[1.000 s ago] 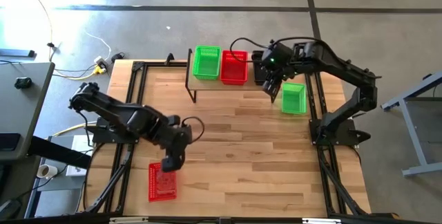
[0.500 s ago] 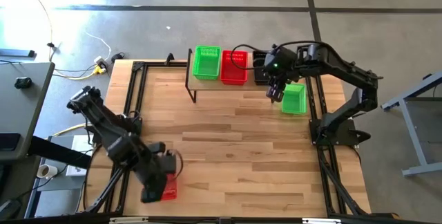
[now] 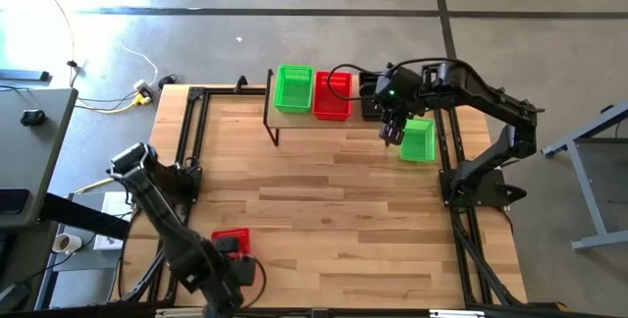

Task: Stack baskets on shelf by color
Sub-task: Stack the red bin on top of the stacked red bins on the shelf

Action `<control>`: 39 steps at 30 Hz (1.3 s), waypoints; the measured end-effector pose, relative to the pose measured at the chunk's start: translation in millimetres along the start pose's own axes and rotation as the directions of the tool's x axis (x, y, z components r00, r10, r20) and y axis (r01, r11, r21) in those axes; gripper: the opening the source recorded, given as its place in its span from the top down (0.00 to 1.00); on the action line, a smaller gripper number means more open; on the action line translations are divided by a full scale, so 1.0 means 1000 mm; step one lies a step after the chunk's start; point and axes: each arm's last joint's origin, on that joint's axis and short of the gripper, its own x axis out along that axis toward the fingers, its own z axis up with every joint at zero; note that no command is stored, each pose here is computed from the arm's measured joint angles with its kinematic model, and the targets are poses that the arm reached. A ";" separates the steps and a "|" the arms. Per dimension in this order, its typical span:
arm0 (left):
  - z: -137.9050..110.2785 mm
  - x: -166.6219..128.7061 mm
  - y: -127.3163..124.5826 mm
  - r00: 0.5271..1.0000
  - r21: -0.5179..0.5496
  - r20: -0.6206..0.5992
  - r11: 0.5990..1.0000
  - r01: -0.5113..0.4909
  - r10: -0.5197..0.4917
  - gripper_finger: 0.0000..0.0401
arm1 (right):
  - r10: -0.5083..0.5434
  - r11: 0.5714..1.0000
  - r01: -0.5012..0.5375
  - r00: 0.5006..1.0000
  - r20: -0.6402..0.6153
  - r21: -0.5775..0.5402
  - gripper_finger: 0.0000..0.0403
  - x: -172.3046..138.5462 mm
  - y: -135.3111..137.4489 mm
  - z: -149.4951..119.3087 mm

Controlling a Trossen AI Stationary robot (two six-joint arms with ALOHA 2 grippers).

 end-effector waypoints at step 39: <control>0.002 0.122 -0.010 0.934 -0.023 -0.285 0.972 -0.232 0.216 0.86 | 0.002 1.000 -0.002 1.000 0.000 -0.027 0.65 0.000 0.000 0.000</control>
